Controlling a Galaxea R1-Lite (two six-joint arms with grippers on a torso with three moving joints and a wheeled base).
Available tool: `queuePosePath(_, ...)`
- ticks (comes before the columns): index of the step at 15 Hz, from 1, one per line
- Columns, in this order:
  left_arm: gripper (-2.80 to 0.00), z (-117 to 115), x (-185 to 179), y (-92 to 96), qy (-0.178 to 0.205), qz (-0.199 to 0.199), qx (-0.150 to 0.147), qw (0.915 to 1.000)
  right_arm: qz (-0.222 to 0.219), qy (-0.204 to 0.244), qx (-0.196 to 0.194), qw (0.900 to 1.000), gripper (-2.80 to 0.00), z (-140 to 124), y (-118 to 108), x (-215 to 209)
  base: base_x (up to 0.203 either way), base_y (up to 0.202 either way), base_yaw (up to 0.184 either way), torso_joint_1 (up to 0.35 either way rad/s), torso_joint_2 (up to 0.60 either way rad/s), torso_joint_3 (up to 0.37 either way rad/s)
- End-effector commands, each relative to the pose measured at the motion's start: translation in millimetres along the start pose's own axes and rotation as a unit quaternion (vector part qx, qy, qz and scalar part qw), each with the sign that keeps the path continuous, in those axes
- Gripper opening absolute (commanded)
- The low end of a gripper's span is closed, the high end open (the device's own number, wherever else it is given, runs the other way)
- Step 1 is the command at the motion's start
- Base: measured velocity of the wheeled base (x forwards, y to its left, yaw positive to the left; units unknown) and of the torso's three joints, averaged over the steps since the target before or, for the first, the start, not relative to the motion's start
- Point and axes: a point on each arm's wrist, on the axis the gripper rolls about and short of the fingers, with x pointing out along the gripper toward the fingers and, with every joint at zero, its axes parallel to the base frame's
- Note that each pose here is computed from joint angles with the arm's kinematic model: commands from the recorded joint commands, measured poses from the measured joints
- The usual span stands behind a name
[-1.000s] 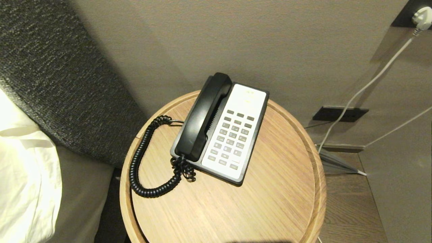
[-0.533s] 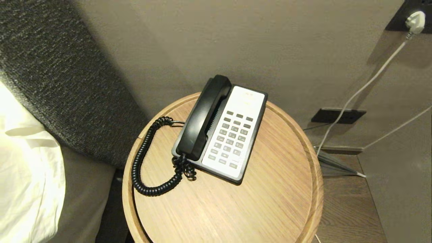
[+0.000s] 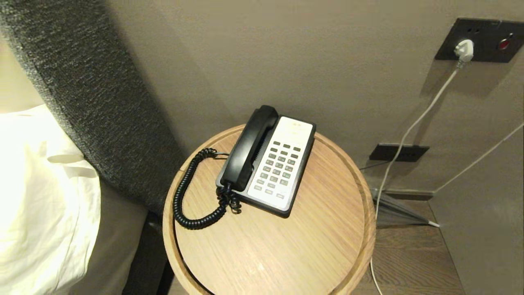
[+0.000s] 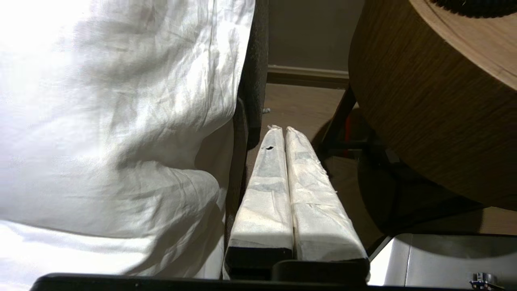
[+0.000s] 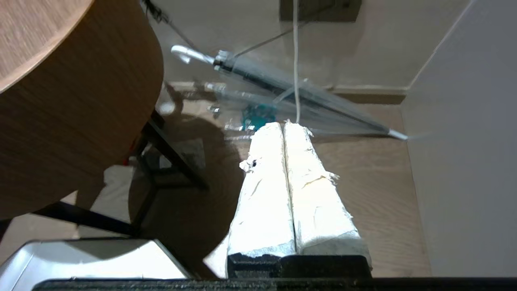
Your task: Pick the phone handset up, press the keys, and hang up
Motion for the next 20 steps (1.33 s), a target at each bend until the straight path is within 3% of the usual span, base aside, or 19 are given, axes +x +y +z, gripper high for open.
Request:
queuePosePath(1, -2.80, 0.0, 0.0, 0.0, 0.000, 0.001, -0.001, 1.0000, -0.001, 0.001, 0.000, 1.000, -2.80, 0.0, 0.0, 0.0, 0.000, 0.000, 0.000, -0.001, 0.00, 0.203)
queuePosePath(20, -2.80, 0.1, 0.1, 0.0, 0.001, 0.001, -0.004, 1.0000, 0.000, 0.001, 0.000, 1.000, -2.80, 0.0, 0.0, 0.0, 0.000, 0.000, 0.000, 0.002, 0.00, 0.203)
